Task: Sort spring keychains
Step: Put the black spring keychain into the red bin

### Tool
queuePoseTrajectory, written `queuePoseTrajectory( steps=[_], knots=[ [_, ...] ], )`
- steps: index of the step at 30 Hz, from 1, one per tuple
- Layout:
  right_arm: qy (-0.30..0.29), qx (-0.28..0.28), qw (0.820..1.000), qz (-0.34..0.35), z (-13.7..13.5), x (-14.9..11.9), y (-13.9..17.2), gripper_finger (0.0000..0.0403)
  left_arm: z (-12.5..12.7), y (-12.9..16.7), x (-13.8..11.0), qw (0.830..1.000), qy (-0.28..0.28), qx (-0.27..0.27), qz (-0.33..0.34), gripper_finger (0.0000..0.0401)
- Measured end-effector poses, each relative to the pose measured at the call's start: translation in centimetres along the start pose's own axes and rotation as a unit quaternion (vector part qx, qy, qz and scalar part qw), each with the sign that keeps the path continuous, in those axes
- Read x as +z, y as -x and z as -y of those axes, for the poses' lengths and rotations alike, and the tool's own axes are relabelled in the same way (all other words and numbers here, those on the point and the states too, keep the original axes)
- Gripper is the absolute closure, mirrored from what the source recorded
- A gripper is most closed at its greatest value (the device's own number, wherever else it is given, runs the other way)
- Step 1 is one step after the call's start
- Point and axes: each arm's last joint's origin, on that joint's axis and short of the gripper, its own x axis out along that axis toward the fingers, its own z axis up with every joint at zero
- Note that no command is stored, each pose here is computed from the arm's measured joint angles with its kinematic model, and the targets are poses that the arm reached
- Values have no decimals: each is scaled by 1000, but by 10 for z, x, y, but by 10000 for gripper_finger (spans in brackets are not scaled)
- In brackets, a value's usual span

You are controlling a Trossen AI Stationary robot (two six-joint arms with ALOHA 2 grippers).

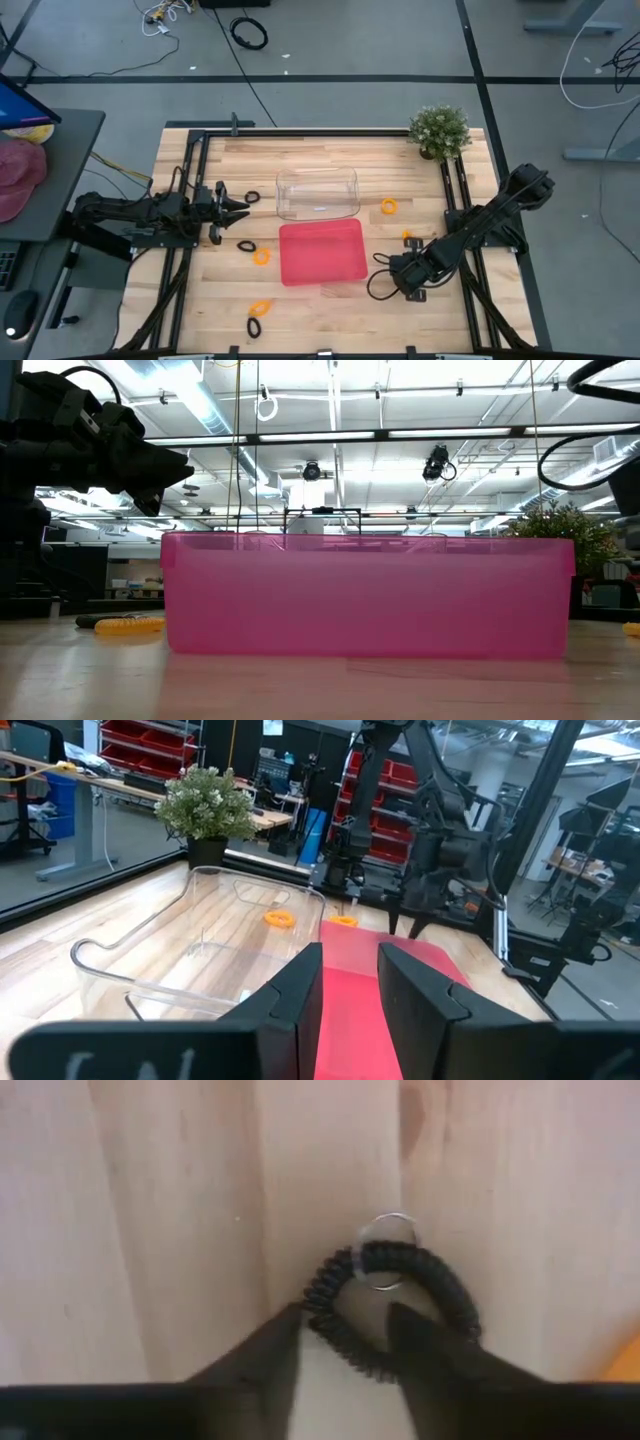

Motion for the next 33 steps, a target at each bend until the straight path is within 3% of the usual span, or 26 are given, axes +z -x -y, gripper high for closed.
queuePoseTrajectory(
  steps=[2,4,10,13,17,22,26,29,33],
  knots=[
    [2,6,1000,6,0,0,2,352,0,0,0,1000,0,0,1,298],
    [11,12,1000,12,-1,2,5,384,0,0,0,1000,0,0,1,298],
    [16,11,999,43,-14,19,27,396,0,0,0,1000,0,0,1,298],
    [26,-37,997,61,-18,27,48,396,0,0,0,1000,0,0,1,298],
    [28,-119,983,138,-21,41,84,399,0,0,0,1000,0,0,1,298],
    [-14,-199,933,299,-16,52,121,400,0,0,0,1000,0,0,1,298],
    [-57,-208,880,424,-16,59,131,401,0,0,0,1000,0,0,0,298],
    [-90,-201,833,508,-16,70,130,401,0,0,0,1000,0,0,1,298],
    [-91,-127,792,590,-8,87,123,401,0,0,0,1000,0,0,0,298]
  ],
)
